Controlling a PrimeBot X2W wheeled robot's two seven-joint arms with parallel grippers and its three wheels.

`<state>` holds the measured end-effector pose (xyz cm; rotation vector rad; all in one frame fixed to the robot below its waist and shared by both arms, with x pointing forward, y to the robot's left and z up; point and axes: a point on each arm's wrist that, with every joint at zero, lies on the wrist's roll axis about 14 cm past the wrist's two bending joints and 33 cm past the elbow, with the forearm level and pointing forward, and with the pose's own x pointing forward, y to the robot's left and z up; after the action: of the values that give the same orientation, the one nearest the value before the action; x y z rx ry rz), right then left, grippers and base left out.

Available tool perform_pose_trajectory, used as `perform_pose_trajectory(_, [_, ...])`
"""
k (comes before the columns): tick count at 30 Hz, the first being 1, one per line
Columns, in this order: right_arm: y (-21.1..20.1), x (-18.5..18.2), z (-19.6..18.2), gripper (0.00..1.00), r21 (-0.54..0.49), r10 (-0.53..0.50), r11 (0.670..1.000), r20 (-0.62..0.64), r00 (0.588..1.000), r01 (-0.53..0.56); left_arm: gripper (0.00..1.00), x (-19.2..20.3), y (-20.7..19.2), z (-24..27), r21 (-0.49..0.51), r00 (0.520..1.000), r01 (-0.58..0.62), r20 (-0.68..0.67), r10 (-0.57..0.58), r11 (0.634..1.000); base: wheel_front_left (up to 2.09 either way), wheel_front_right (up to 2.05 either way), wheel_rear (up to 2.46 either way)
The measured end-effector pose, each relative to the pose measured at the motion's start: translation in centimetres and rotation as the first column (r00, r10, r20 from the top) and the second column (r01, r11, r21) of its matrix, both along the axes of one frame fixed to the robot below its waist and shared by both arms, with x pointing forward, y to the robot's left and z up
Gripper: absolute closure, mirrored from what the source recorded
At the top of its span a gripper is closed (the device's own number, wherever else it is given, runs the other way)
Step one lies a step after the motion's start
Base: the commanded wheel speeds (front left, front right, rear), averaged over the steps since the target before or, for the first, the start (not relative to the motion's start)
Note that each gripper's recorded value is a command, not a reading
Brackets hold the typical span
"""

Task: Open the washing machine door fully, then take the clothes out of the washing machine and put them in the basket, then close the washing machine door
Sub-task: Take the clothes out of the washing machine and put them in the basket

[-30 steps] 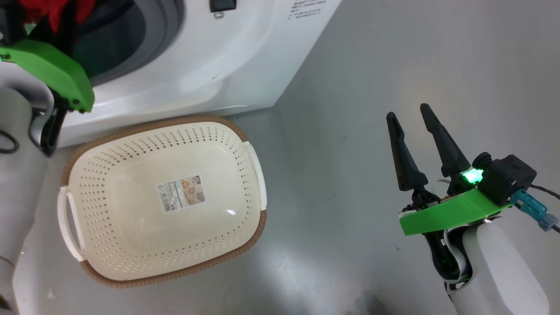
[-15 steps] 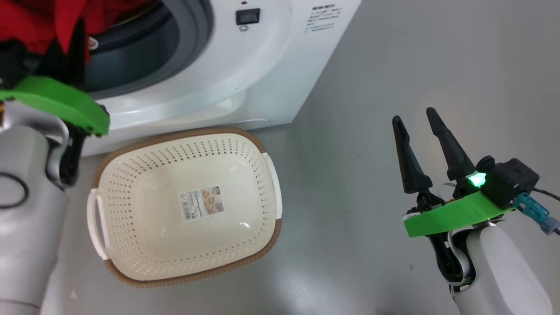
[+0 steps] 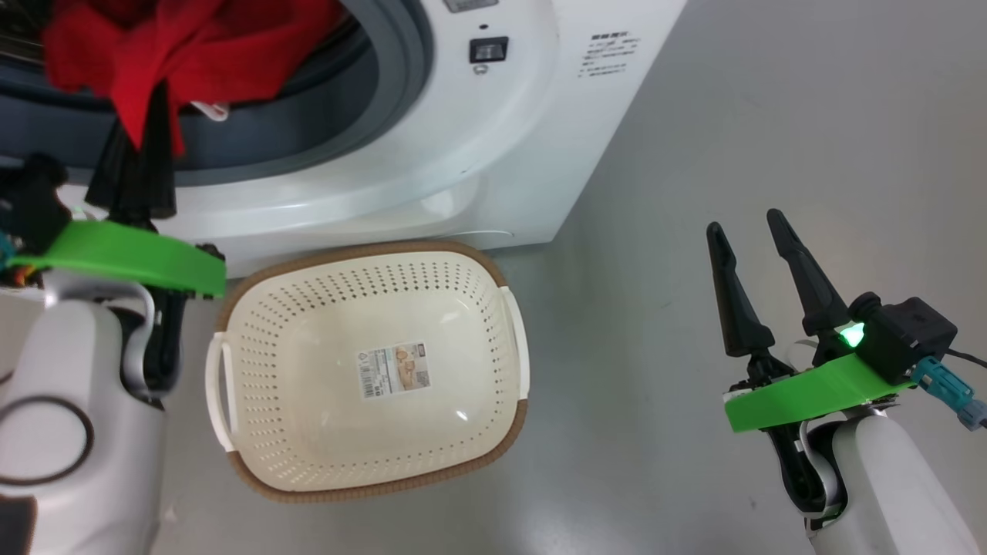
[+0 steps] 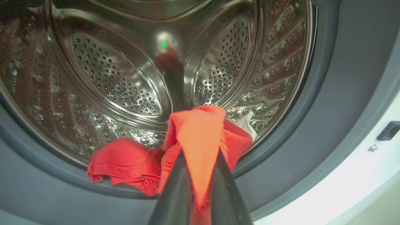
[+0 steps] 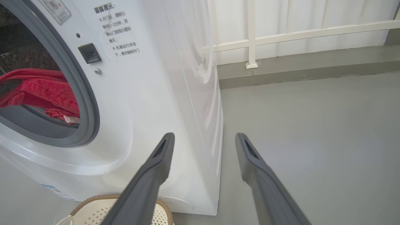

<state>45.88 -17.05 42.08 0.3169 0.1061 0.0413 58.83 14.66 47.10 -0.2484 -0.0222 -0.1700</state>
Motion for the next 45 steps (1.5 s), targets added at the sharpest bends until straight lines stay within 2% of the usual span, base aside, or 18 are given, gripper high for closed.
perform_pose_trajectory(14, [1.3,-0.1,1.0,0.0,0.001,0.036,0.999,0.025,0.999,-0.036,1.0,-4.4,2.0,5.1,-0.038,0.985,-0.069,0.154,0.074,0.997,0.0,0.0,0.0])
perform_pose_trajectory(30, [1.9,-0.3,0.9,0.0,0.002,0.054,0.999,0.021,0.998,-0.054,1.0,-8.4,3.0,12.0,-0.077,0.923,-0.097,0.367,0.119,0.992,0.0,0.0,0.0])
perform_pose_trajectory(35, [1.9,-0.4,0.6,0.0,0.001,0.056,0.998,0.013,0.998,-0.056,1.0,-8.9,1.4,9.9,-0.074,0.946,-0.056,0.315,0.077,0.996,0.0,0.0,0.0])
perform_pose_trajectory(40, [1.7,-0.5,0.2,0.0,-0.002,0.051,0.999,0.001,0.999,-0.051,1.0,-9.2,-0.7,5.0,-0.071,0.985,-0.009,0.174,0.021,0.997,0.0,0.0,0.0])
perform_pose_trajectory(45, [1.4,-0.6,-0.6,0.0,-0.003,0.044,0.999,-0.018,0.999,-0.044,1.0,-9.3,-2.0,0.2,-0.068,0.999,0.019,0.039,-0.016,0.998,0.0,0.0,0.0])
